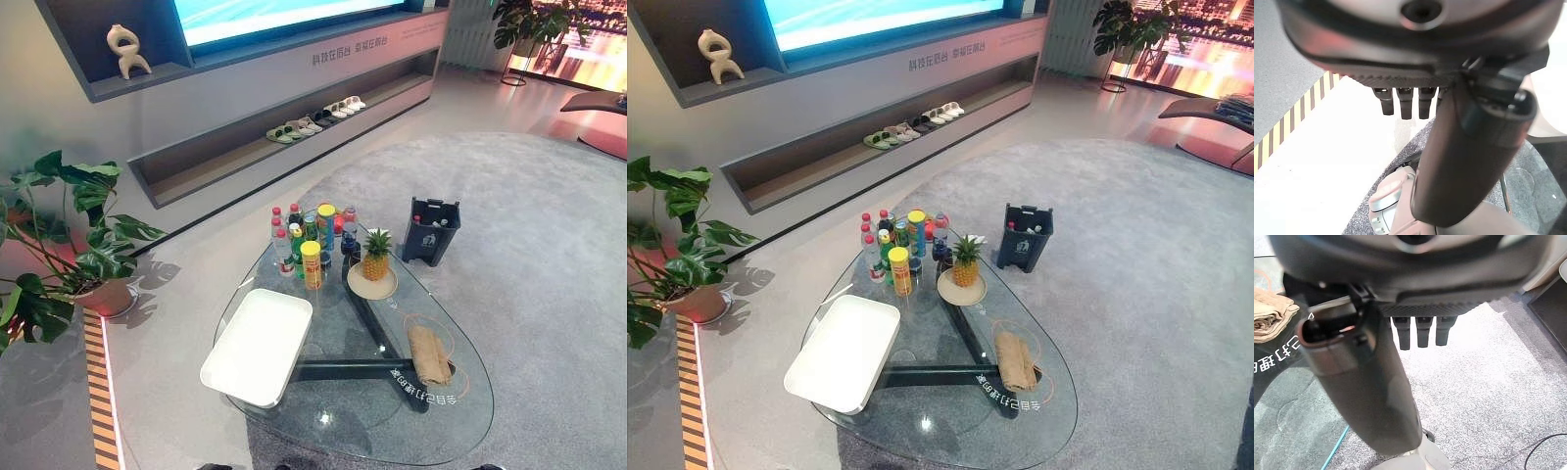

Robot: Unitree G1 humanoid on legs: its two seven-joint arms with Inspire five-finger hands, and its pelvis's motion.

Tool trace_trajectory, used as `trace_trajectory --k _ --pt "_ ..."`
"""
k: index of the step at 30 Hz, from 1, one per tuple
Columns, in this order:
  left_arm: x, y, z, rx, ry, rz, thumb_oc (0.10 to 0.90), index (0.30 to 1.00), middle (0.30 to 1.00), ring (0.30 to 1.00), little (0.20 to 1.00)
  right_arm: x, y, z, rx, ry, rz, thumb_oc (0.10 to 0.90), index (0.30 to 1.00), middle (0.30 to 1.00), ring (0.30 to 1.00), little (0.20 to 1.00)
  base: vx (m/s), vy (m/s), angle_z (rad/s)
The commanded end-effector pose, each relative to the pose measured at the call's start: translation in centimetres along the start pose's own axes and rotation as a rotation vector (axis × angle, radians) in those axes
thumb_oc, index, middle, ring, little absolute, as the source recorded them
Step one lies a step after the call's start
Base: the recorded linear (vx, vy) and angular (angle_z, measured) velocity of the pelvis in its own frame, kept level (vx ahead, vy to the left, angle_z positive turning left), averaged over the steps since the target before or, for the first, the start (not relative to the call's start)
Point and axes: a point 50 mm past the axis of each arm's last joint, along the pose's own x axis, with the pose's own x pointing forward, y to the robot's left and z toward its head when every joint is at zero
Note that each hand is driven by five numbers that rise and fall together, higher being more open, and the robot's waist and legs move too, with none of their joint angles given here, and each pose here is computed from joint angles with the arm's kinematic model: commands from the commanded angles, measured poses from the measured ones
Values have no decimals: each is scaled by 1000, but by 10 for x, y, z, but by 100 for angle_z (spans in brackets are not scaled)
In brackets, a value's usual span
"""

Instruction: Wipe the table with a cloth and put it in the basket.

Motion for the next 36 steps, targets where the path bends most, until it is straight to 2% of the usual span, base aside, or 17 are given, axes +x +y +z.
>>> trace_trajectory --k 1,20,24,29,34,36 --pt "0 32 18 9 -12 87 800 900 900 900 900 0 -20 12 -37 10 -74 800 900 900 900 900 0 0 0" --pt "0 32 16 -22 -6 91 800 900 900 900 900 1 -21 5 -40 17 -84 800 900 900 900 900 0 0 0" --pt "0 32 11 -39 3 93 800 900 900 900 900 1 -24 3 -93 24 -85 800 900 900 900 900 24 3 0" --pt "-2 39 3 -91 15 127 800 900 900 900 900 1 -28 -21 -160 155 -13 800 900 900 900 900 89 8 0" --pt "-4 56 17 -158 -24 182 800 900 900 900 900 0 -45 -15 -82 150 -37 800 900 900 900 900 -54 13 0" --pt "-7 72 42 -217 -103 215 800 900 900 900 900 -1 -63 12 24 62 -109 800 900 900 900 900 -274 29 -1"
